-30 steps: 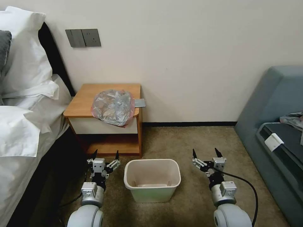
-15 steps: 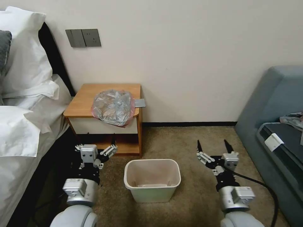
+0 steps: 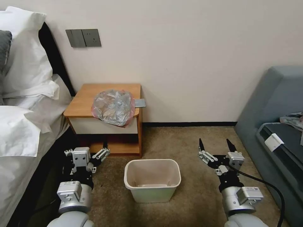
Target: Pick up the garbage bag from the table and place it over the trash can.
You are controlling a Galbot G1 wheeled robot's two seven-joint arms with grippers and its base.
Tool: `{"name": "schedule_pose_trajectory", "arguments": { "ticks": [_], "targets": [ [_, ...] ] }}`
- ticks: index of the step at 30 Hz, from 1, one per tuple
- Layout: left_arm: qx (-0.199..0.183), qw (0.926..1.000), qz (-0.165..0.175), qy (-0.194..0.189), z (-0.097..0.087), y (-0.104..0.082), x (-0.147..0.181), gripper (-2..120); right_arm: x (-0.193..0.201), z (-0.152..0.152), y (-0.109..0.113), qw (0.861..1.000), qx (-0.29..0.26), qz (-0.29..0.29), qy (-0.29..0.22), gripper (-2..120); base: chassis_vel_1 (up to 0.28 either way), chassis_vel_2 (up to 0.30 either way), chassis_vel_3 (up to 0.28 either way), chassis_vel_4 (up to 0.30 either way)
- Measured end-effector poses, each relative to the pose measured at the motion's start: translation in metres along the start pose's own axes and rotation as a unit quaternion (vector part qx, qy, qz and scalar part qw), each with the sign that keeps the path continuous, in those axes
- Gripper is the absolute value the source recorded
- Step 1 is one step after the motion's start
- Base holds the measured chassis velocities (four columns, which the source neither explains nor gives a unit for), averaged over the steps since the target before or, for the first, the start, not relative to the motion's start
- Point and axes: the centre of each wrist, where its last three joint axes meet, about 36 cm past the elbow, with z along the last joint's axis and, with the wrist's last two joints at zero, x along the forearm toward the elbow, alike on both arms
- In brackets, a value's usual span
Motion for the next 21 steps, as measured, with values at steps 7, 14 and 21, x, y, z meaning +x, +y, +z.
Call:
{"name": "schedule_pose_trajectory", "arguments": {
  "ticks": [7, 14, 21],
  "targets": [
    [0.005, 1.0, 0.005, -0.001, 0.0, 0.0, 0.0, 100, -0.012, 0.004, 0.0, 1.0, -0.021, -0.004, 0.003, 100, 0.0, 0.0, 0.0, 0.0],
    [0.01, 0.9999, 0.009, 0.0, 0.0, 0.0, 0.0, 100, -0.03, 0.011, 0.0, 0.999, -0.051, -0.007, 0.007, 100, 0.0, 0.0, 0.0, 0.0],
    [0.017, 0.9997, 0.018, 0.001, -0.001, 0.0, -0.002, 100, -0.058, 0.021, -0.001, 0.994, -0.105, -0.019, 0.01, 100, 0.0, 0.0, 0.0, 0.0]
  ]
}}
